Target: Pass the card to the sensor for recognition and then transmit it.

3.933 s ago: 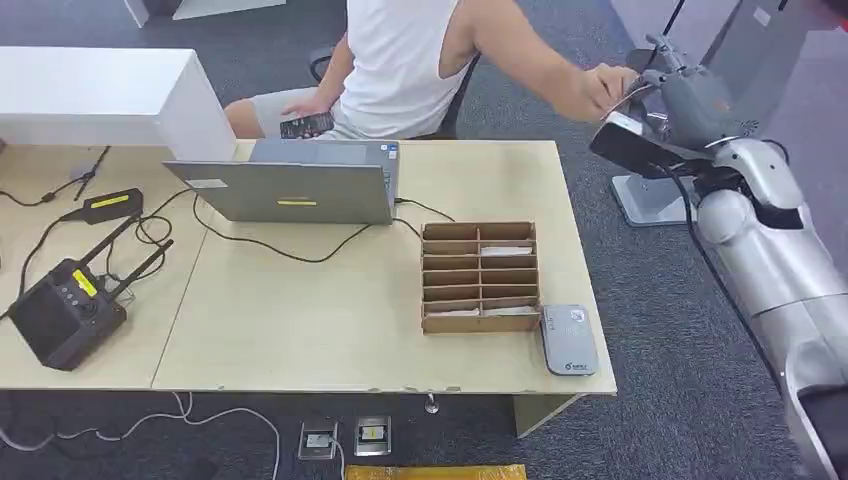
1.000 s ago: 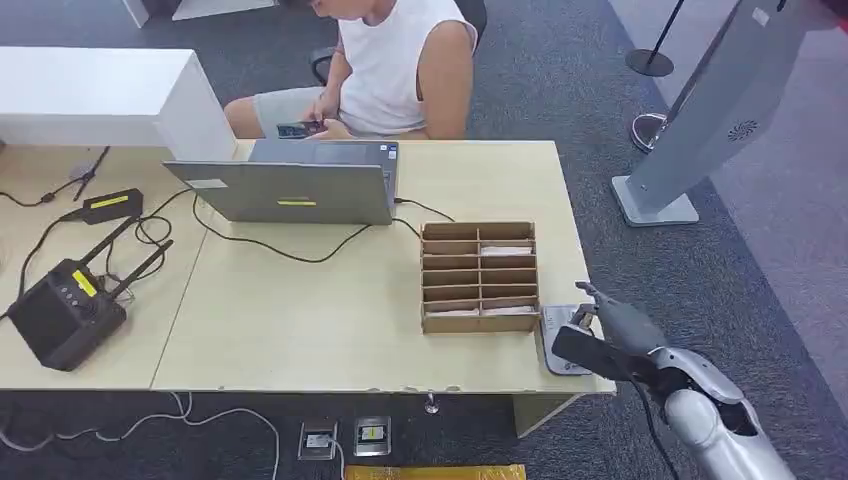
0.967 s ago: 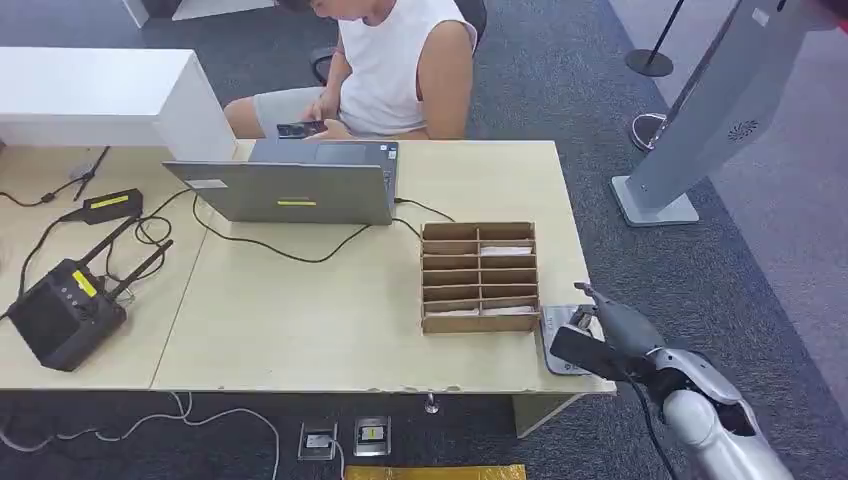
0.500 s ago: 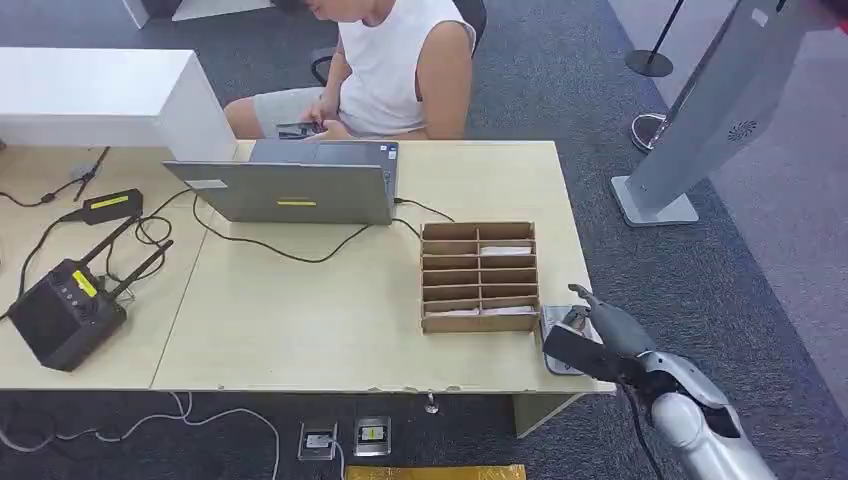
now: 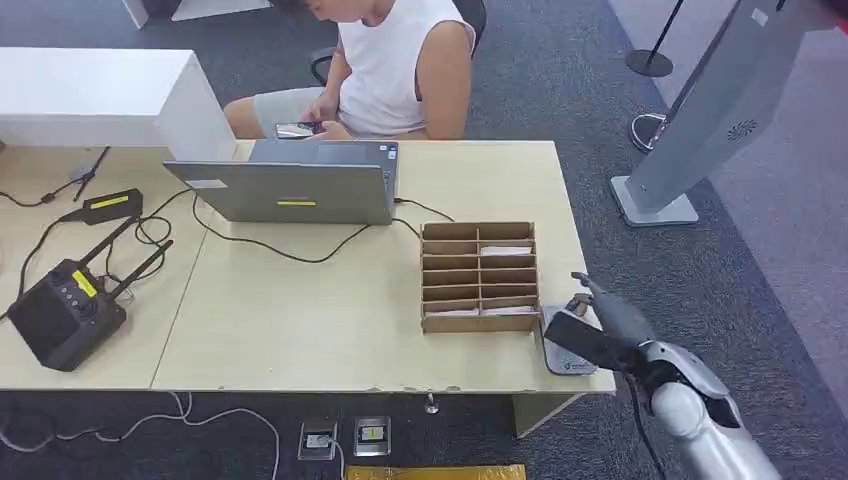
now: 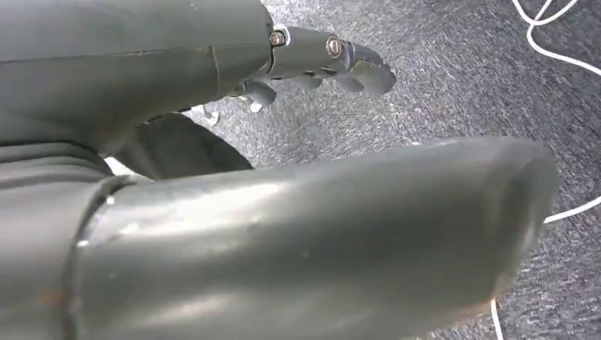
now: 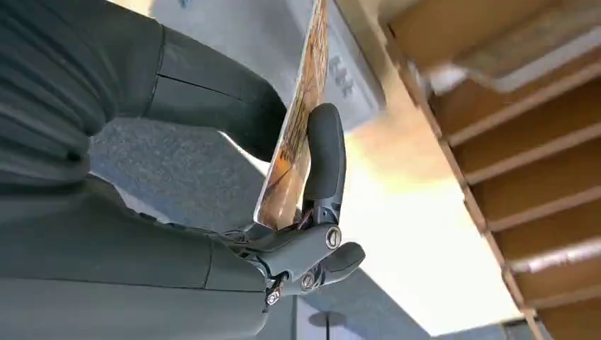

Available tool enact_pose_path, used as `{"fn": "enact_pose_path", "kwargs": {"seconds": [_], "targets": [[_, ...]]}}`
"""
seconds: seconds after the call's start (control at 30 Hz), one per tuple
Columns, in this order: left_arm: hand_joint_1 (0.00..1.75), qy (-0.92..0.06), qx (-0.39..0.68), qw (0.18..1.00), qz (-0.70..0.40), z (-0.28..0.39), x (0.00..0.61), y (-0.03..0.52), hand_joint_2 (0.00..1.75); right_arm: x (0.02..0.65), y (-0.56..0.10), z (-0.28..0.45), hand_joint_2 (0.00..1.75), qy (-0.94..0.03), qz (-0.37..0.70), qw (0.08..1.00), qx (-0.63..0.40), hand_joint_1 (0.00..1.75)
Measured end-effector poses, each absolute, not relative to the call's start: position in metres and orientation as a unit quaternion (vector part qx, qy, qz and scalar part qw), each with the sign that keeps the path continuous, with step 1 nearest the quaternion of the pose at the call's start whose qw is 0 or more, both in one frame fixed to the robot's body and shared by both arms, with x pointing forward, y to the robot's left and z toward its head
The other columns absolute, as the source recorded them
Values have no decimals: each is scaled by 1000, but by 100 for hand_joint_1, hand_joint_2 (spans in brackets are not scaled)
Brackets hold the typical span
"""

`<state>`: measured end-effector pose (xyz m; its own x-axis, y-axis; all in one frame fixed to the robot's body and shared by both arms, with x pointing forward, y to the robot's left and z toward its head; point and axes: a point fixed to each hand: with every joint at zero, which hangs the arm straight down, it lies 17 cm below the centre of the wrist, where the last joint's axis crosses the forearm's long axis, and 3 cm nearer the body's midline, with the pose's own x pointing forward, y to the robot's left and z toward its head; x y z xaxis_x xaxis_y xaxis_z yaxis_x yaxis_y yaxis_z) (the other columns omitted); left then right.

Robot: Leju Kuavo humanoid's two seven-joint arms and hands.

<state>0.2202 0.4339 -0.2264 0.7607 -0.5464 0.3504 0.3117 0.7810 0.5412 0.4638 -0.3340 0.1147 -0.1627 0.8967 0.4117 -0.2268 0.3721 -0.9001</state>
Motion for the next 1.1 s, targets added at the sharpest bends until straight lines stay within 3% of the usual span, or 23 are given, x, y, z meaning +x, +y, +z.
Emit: {"fn": "enact_pose_path", "kwargs": {"seconds": [0.13,0.4,0.73,1.1], "targets": [[0,-252,233,908,-240,-227,218,434,0,484,-346,153,175,-607,484,538,-329,175],[0,-255,230,906,-246,-227,222,426,0,548,-370,325,175,-665,447,395,-450,175],[0,-264,225,901,-259,-220,248,418,0,571,-374,474,175,-694,392,291,-528,175],[0,-276,212,896,-276,-212,273,404,0,612,-343,496,175,-710,392,276,-516,175]]}}
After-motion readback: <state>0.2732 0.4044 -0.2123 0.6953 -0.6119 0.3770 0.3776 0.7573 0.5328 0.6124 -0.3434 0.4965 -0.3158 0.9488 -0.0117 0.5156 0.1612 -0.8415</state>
